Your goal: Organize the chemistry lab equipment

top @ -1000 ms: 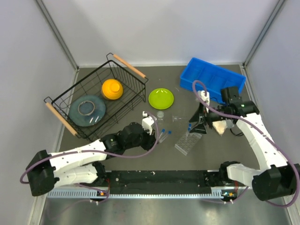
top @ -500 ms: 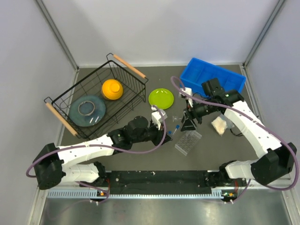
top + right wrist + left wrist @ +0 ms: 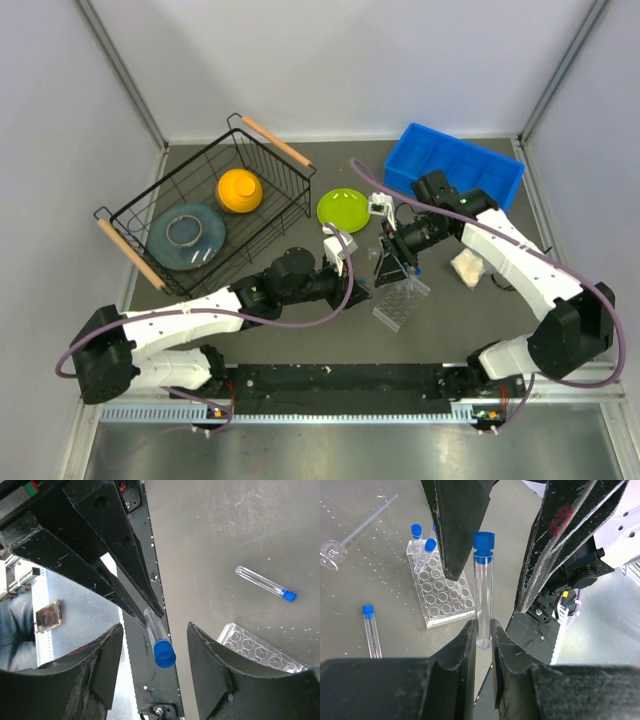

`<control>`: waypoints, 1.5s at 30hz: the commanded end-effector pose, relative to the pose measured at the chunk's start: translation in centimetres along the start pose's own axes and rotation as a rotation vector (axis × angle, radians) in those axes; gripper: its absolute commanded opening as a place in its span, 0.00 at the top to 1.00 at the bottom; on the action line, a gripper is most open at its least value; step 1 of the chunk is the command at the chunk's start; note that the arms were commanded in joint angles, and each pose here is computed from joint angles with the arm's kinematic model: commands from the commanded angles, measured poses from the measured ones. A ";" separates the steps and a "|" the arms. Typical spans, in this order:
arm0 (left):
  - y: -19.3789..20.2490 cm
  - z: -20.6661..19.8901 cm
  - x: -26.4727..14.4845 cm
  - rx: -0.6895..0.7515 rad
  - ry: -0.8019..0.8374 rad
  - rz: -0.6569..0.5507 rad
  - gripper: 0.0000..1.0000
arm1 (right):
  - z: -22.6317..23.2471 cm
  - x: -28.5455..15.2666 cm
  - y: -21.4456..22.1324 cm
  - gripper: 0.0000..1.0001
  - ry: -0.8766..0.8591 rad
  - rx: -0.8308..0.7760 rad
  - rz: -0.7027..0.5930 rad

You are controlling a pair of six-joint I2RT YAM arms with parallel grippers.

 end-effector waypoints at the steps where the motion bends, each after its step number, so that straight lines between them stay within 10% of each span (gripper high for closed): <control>1: -1.5 -1.0 0.1 0.015 0.044 -0.057 0.88 | 1.7 0.1 -1.8 0.51 -0.077 -0.028 -0.038; 11: -1.5 -0.5 -0.2 0.007 0.003 -0.056 0.83 | 2.3 0.0 -1.8 0.94 -0.104 -0.040 -0.054; 24: -3.2 2.9 -6.6 0.001 -0.292 -0.260 0.01 | -1.3 -1.3 1.2 0.95 0.241 -0.242 -0.054; 31: -1.3 6.2 -12.0 -0.041 -0.502 -0.358 0.01 | -4.9 -1.2 4.0 0.93 0.424 -0.548 -0.058; 45: 1.7 7.2 -11.2 -0.059 -0.543 -0.233 0.01 | -9.1 -0.2 4.3 0.91 0.542 -0.518 -0.042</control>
Point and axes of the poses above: each gripper's point midway between its finger pads, its own x axis out along the fingers, its own z axis along the line the jaws close on, y = z × x, the point moved 3 cm from there along -x, back along the fingers, and after that the axes turned 4 degrees about x, right-handed, at the moved point
